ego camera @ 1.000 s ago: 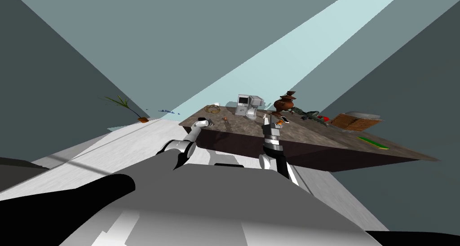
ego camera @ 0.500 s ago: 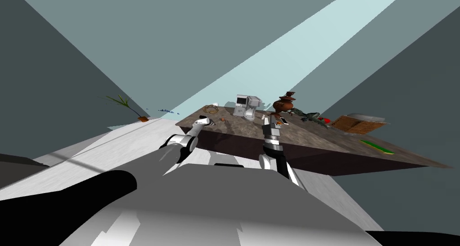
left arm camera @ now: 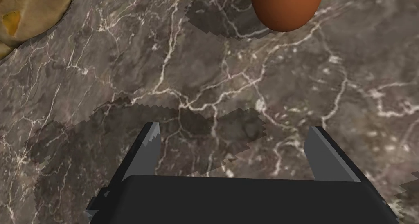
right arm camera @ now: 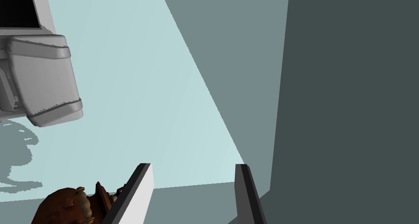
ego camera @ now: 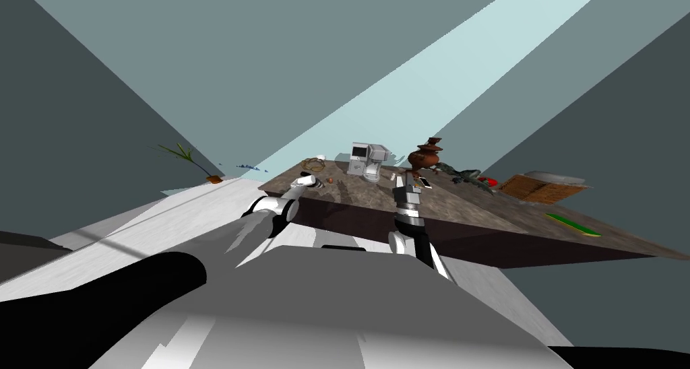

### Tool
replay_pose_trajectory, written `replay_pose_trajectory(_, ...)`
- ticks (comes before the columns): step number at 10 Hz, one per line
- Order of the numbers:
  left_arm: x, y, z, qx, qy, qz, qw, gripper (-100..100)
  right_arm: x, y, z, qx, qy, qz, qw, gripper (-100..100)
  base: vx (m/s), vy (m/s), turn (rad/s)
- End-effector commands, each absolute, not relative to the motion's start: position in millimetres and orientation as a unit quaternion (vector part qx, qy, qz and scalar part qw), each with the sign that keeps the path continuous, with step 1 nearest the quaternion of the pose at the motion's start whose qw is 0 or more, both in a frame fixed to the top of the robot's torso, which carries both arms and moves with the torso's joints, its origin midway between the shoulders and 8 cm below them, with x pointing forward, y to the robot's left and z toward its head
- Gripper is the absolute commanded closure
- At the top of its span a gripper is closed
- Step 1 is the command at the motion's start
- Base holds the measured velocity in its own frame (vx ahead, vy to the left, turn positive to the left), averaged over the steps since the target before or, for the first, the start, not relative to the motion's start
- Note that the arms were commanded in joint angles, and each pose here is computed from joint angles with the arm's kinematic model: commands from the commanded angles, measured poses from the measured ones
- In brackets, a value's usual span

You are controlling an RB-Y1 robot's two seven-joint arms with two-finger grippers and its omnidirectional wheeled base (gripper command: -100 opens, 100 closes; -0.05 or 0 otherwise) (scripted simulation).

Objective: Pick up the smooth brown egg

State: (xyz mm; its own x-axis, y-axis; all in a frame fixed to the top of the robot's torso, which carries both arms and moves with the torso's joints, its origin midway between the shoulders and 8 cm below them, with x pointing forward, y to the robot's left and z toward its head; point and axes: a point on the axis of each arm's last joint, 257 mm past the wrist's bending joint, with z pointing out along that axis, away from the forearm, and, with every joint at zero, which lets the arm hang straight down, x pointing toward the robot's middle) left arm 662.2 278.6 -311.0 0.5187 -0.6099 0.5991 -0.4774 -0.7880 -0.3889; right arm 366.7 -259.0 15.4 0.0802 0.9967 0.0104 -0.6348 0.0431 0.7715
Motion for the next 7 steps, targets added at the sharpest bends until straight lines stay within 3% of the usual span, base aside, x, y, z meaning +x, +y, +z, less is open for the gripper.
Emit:
replay_pose_trajectory(1, 663.2, 269.1, -309.4, -0.873, 0.307, -0.372, 0.073, -100, 366.7, -259.0, 15.4, 0.317, 0.286, 0.615, 0.663, 0, 0.090, -0.116, 0.008)
replay_pose_trajectory(5, 665.0, 260.0, -307.9, -0.878, 0.302, -0.367, 0.062, -100, 366.7, -259.0, 15.4, 0.317, 0.286, 0.615, 0.663, 0, 0.092, -0.087, -0.012)
replay_pose_trajectory(6, 665.5, 259.0, -307.2, -0.877, 0.302, -0.368, 0.061, 0, 366.7, -259.0, 15.5, 0.317, 0.286, 0.615, 0.663, 0, 0.012, -0.011, 0.002)
replay_pose_trajectory(7, 658.9, 281.5, -312.3, -0.882, 0.290, -0.366, 0.058, -100, 366.7, -259.0, 15.5, 0.317, 0.286, 0.615, 0.663, 0, 0.016, -0.050, -0.192)
